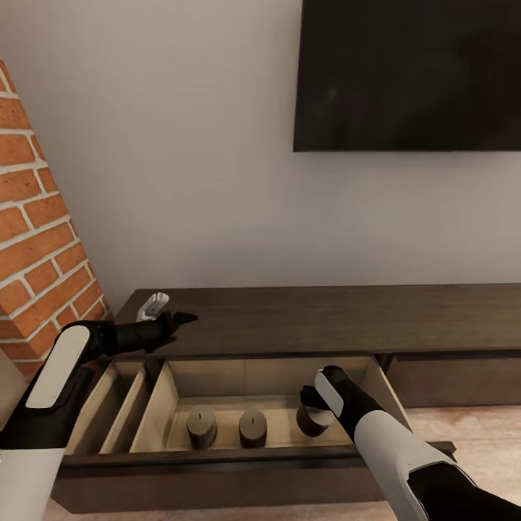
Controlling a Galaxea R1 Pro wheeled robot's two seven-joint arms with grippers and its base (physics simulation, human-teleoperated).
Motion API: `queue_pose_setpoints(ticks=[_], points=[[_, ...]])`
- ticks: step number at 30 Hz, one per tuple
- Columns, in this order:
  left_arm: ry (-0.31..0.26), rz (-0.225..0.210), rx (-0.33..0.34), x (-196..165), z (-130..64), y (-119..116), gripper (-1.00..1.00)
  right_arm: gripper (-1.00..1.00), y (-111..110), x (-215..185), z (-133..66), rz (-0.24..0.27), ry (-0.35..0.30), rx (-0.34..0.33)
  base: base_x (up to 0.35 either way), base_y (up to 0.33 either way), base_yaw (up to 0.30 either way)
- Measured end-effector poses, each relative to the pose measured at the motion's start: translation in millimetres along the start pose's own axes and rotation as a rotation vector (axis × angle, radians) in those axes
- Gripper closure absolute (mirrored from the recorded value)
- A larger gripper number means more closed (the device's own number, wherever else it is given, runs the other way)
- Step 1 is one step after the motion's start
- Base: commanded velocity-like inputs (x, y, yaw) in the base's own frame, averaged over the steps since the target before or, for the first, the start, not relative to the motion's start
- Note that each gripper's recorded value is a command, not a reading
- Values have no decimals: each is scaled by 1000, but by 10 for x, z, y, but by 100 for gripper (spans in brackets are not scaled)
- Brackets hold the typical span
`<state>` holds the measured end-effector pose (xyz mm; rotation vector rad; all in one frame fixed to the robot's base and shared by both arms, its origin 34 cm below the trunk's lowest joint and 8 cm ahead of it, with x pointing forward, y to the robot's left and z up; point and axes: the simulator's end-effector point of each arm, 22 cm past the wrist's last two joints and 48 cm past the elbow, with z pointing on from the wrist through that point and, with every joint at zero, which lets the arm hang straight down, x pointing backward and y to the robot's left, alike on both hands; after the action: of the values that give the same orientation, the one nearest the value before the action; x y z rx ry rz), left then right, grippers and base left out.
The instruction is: Place each of the two pumpkins and all three candles from the living room inside a cabinet in the living room (use any cabinet), then make sure every cabinet is closed, and position the cauldron so it is next to a table in the living room.
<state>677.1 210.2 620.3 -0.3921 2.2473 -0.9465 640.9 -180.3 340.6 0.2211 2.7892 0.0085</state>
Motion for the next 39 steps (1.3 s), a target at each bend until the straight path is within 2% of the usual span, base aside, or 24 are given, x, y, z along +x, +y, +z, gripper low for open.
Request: queue_pose_setpoints(ticks=[9, 13, 20, 31, 39], points=[[42, 30, 7, 183, 111, -105, -100, 100, -5, -2, 1, 0, -1, 1, 1, -1, 0], [56, 25, -3, 220, 178, -33, -100, 100, -18, 57, 83, 1, 16, 3, 0, 0, 0], [59, 27, -3, 233, 183, -39, -100, 100, -18, 54, 82, 1, 15, 4, 1, 0, 0], [61, 29, -3, 240, 186, -40, -100, 100, -18, 54, 82, 1, 15, 4, 138, 0, 0], [78, 15, -12, 298, 287, 57, -100, 100, -31, 146, 203, 0, 41, 8, 2, 0, 0]])
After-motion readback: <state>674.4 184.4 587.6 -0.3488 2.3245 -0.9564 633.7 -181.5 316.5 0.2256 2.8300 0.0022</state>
